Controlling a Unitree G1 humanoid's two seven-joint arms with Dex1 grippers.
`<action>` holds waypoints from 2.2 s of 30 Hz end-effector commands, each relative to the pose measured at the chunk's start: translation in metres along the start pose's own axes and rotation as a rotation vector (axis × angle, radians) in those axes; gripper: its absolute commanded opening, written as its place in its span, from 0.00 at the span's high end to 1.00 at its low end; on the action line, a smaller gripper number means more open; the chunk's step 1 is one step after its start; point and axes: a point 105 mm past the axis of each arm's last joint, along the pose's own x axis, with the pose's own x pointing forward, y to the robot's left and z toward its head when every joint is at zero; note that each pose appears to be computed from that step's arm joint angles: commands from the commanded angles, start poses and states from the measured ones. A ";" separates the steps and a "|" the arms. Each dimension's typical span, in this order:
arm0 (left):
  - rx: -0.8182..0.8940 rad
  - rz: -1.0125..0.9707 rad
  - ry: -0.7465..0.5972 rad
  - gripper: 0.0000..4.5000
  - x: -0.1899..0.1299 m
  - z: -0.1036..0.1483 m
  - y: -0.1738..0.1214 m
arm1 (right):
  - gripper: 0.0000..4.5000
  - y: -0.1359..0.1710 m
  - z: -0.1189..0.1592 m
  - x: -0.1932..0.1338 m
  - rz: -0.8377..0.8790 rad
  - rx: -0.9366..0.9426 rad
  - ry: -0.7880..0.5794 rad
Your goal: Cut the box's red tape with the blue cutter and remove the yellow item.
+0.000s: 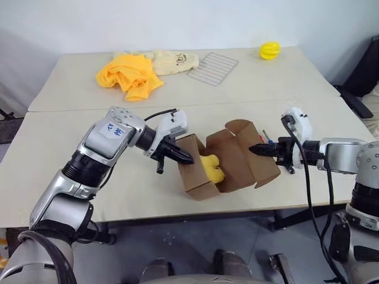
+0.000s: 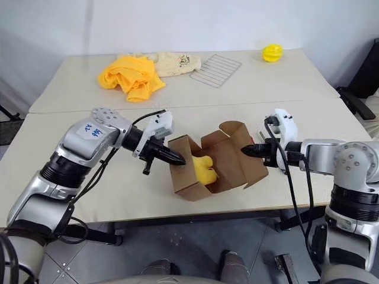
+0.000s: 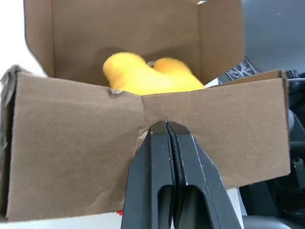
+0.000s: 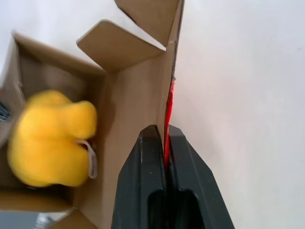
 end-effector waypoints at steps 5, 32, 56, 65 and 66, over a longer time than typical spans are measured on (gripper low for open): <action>-0.125 0.115 0.140 0.99 0.012 -0.053 0.015 | 1.00 -0.004 0.007 -0.010 0.053 0.115 -0.063; -0.169 0.208 0.062 0.99 0.025 -0.055 0.038 | 1.00 0.001 -0.027 0.004 0.057 0.179 0.035; -0.170 0.208 0.063 1.00 0.028 -0.057 0.044 | 0.13 -0.012 0.021 0.002 -0.094 -0.328 -0.298; -0.198 0.290 0.037 1.00 0.005 -0.058 0.061 | 0.01 -0.002 0.046 -0.030 -0.046 -0.580 -0.472; -0.197 0.299 0.037 1.00 0.002 -0.059 0.063 | 0.01 -0.002 0.044 -0.032 -0.037 -0.607 -0.456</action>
